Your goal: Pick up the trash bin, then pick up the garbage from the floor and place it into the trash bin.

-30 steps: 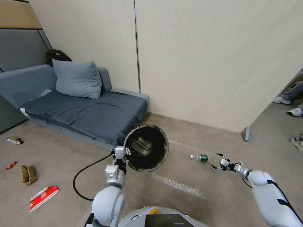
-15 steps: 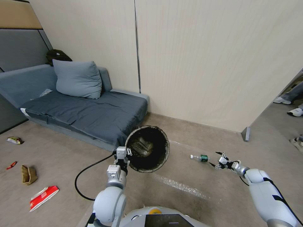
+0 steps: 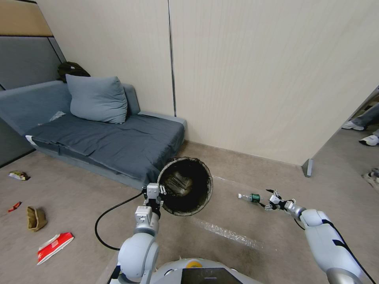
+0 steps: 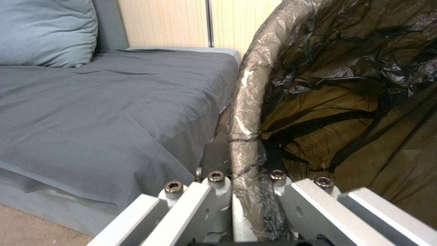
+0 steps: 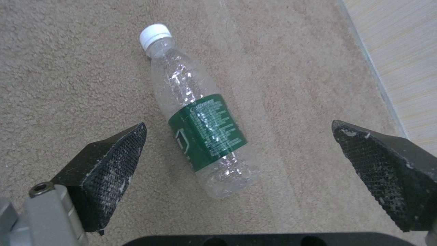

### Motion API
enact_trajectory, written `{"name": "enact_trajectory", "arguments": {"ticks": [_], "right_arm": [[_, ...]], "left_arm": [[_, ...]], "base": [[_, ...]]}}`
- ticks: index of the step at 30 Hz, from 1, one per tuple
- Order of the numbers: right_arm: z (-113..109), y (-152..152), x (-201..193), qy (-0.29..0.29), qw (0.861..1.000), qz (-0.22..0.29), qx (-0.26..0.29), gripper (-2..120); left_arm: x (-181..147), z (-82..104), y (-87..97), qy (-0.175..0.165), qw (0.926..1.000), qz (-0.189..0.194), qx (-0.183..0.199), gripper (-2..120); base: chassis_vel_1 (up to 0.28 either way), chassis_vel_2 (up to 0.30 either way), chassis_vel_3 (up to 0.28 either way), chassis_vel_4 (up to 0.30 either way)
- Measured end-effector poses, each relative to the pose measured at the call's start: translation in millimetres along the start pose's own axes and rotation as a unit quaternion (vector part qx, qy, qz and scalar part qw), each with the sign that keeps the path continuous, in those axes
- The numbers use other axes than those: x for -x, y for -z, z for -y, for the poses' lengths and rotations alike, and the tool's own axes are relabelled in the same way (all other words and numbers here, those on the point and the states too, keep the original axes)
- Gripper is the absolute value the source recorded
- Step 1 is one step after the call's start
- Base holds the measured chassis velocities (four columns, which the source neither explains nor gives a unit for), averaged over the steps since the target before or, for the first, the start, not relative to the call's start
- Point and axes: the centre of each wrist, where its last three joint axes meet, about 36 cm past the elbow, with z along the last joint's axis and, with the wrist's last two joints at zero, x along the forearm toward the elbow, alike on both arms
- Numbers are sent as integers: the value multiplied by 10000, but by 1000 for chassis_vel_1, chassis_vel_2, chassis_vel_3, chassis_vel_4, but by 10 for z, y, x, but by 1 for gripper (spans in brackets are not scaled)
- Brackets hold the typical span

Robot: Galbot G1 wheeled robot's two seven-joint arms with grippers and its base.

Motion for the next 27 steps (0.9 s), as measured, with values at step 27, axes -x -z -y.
{"name": "enact_trajectory", "arguments": {"ticks": [27], "right_arm": [[-7,-10,279,-89,9995,-9,292,100]], "left_arm": [[1,26,-26,19,10000,-38,73,0]], "base": [[0,0,0,0]]}}
